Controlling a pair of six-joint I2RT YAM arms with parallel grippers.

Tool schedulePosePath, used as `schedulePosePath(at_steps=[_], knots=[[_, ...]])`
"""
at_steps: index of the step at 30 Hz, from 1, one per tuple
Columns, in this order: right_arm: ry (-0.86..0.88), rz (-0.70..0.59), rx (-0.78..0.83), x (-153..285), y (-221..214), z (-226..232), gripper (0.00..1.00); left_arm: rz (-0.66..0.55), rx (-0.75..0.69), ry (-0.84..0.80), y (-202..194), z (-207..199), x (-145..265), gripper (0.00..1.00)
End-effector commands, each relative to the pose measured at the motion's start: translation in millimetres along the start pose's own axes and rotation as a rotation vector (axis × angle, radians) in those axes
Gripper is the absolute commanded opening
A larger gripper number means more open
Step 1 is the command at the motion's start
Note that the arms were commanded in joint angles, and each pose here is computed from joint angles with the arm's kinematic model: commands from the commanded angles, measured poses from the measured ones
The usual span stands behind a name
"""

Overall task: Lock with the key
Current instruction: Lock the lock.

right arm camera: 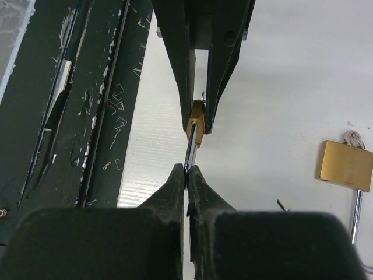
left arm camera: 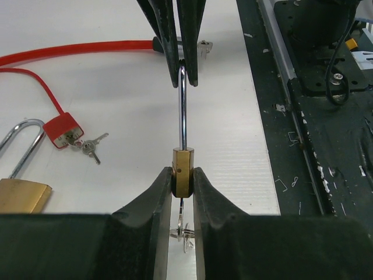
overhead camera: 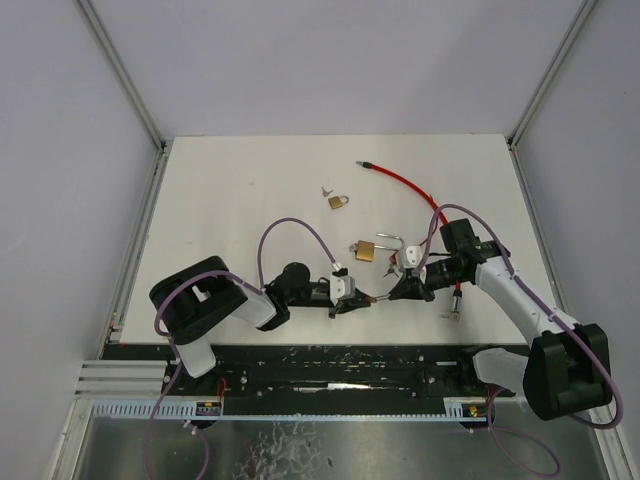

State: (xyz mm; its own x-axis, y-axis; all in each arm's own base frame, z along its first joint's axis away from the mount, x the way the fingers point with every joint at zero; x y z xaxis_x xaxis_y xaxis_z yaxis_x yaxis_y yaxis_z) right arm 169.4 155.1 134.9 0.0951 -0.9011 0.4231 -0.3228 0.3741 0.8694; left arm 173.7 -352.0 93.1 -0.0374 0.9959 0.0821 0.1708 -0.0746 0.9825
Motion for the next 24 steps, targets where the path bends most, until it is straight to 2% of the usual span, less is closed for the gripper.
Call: schedulePosePath(at_steps=[1,11,17,24], knots=[[0.023,0.021,0.076,-9,-6,-5,0.00,-0.080,-0.100,-0.057,29,-6,-8,0.01],[0.058,0.038,0.047,-22,-14,-7,0.00,-0.056,-0.122,0.009,21,6,-8,0.01],[0.048,-0.022,0.034,-31,-7,-11,0.00,-0.087,-0.131,0.008,24,5,-7,0.01],[0.107,-0.002,0.025,-43,-10,-7,0.00,-0.139,-0.166,-0.002,29,-1,0,0.01]])
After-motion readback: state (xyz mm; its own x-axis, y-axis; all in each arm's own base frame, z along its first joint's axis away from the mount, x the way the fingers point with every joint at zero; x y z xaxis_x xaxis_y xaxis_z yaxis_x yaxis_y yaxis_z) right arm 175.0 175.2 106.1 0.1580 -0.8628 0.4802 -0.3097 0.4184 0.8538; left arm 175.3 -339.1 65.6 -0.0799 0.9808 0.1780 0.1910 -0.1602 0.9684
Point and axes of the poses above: each gripper's point midway between its finger pads, its own x axis back along the fingers, its own z axis along the line the jaws close on, y = z × x, the point moved 3 cm from there along x, back along the fingers, and after that the axes turned 15 degrees about x, right-handed, at the moved point
